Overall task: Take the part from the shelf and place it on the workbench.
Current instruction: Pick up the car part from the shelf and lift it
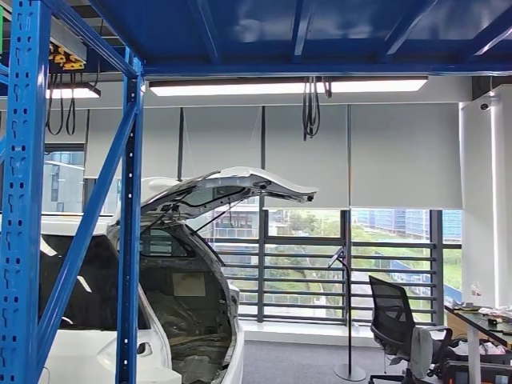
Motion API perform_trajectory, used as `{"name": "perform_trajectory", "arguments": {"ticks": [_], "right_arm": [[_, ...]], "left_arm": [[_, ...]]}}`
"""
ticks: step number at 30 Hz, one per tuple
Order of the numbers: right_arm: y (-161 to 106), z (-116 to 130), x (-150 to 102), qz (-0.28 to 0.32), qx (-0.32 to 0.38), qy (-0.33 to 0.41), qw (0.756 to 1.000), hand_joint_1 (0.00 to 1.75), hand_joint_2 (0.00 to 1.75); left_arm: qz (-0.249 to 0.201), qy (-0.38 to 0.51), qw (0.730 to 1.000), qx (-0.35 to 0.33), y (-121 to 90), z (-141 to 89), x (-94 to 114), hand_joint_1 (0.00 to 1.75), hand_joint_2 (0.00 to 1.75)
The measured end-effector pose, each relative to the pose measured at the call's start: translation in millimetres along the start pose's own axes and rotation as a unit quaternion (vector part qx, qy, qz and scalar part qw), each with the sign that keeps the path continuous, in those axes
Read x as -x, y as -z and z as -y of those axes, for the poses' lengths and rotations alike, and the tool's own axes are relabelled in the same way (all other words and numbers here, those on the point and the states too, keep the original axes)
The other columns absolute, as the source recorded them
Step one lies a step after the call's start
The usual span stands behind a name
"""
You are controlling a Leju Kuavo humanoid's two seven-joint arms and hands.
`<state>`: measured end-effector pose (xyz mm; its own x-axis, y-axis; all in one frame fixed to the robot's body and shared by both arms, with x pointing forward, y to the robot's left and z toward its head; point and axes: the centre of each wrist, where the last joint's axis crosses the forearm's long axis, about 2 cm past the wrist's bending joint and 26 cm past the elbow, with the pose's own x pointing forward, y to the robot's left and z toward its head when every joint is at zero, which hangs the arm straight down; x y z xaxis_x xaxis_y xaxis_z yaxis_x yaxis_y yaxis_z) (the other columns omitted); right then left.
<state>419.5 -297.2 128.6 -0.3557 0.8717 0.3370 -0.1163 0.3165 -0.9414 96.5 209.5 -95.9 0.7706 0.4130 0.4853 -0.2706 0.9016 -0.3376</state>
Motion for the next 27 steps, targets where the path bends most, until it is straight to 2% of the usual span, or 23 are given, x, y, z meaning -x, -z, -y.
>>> {"name": "perform_trajectory", "arguments": {"ticks": [7, 27], "right_arm": [[-3.4, -1.2, 3.4, -0.006, 0.003, 0.003, 1.0, 0.0, 1.75], [-4.5, -1.0, 4.9, -0.006, -0.001, 0.008, 1.0, 0.0, 1.75]], "left_arm": [[0.016, 0.016, 1.0, -0.003, 1.0, 1.0, -2.0, 0.0, 0.0], [0.01, 0.011, 1.0, 0.002, 1.4, 1.7, -2.8, 0.0, 0.0]]}}
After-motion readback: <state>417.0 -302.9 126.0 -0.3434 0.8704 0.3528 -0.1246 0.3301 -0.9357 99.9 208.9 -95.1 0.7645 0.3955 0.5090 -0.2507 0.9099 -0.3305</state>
